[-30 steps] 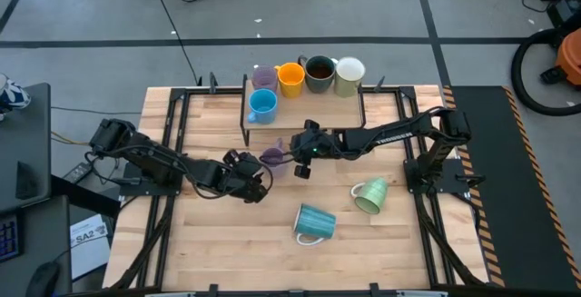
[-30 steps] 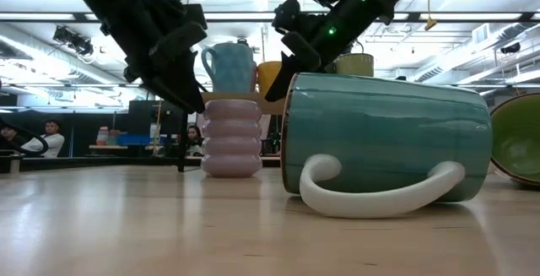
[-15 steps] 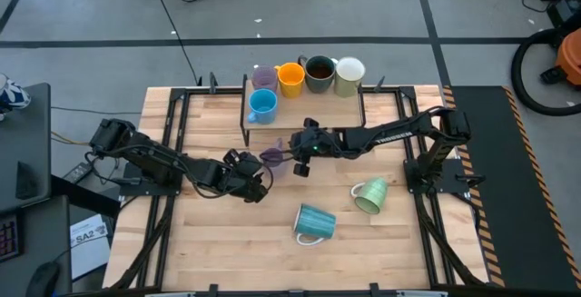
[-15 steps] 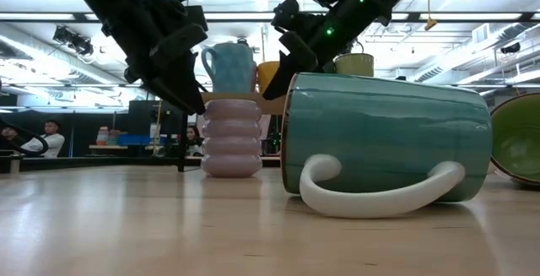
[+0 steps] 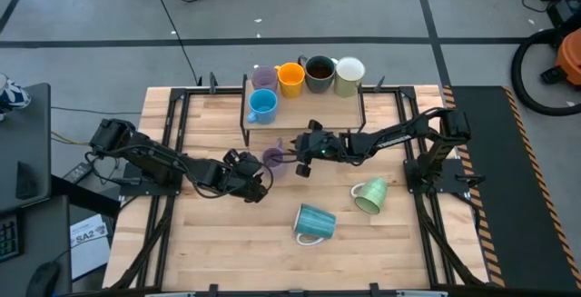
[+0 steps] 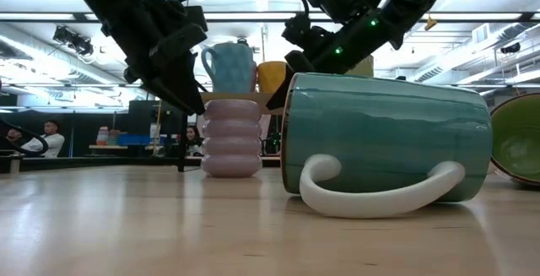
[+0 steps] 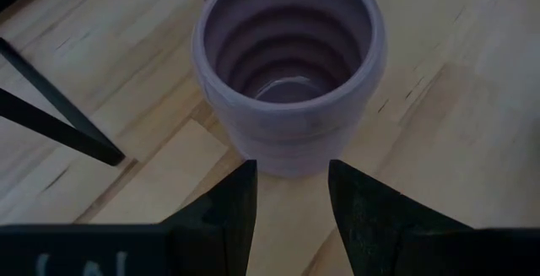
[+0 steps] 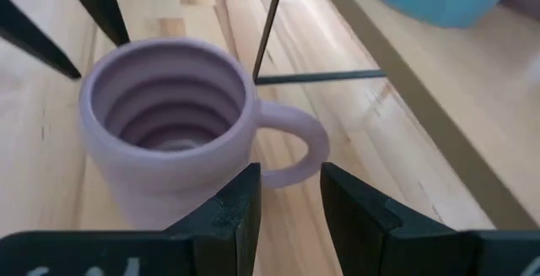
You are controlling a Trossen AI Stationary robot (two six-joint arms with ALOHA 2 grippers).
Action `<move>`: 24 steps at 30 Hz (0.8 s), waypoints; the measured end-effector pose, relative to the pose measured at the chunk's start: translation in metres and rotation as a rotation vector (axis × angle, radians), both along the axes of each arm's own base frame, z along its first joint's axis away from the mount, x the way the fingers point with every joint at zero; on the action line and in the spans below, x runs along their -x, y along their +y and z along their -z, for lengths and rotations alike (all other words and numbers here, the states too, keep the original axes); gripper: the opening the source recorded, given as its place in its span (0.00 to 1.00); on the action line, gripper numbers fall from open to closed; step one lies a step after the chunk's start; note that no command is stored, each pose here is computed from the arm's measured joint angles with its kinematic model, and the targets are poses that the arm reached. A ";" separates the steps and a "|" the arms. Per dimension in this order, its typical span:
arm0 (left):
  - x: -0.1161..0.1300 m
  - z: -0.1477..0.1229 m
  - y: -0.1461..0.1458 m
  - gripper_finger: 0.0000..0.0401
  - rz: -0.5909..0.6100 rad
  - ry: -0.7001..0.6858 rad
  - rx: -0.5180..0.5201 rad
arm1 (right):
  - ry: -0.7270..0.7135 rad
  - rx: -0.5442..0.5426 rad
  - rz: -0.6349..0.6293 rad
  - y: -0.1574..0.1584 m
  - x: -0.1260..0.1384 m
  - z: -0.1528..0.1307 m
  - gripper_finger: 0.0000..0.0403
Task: Place coffee mugs
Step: Put the violet mug on the shelf
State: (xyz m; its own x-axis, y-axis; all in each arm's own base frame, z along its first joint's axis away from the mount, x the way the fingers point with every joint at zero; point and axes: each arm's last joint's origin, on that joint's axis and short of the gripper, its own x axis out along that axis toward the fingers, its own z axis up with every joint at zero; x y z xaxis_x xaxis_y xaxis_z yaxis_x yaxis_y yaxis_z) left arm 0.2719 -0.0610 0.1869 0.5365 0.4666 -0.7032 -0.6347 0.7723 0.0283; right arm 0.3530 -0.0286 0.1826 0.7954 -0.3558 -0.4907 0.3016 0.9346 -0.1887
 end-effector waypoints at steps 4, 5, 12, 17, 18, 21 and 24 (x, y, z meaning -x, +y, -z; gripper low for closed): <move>0.000 0.000 0.000 0.39 0.000 0.001 0.000 | -0.021 0.012 -0.006 -0.001 -0.001 -0.002 0.32; 0.000 0.000 0.000 0.39 0.000 0.001 0.000 | -0.021 0.016 -0.008 -0.001 -0.001 -0.002 0.32; 0.000 0.000 0.000 0.39 -0.001 0.002 -0.001 | -0.038 0.019 -0.012 -0.001 -0.002 -0.004 0.32; 0.000 0.000 0.000 0.39 -0.001 0.002 -0.001 | -0.029 0.023 -0.015 -0.001 -0.004 0.002 0.32; 0.000 0.000 0.000 0.39 -0.001 0.002 -0.001 | -0.027 0.020 -0.014 -0.001 -0.005 0.004 0.32; 0.001 0.000 0.000 0.39 -0.001 0.007 -0.002 | -0.024 0.040 -0.015 0.000 -0.009 0.009 0.32; 0.001 0.001 0.000 0.39 0.000 0.012 -0.002 | -0.036 0.055 -0.021 0.001 -0.012 0.010 0.32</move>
State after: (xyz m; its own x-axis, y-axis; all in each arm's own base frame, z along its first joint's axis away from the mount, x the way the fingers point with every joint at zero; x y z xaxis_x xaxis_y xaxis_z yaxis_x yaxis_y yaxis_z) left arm 0.2710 -0.0607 0.1863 0.5277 0.4680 -0.7089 -0.6346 0.7719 0.0371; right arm 0.3650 -0.0278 0.1724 0.8196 -0.3649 -0.4417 0.2898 0.9291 -0.2297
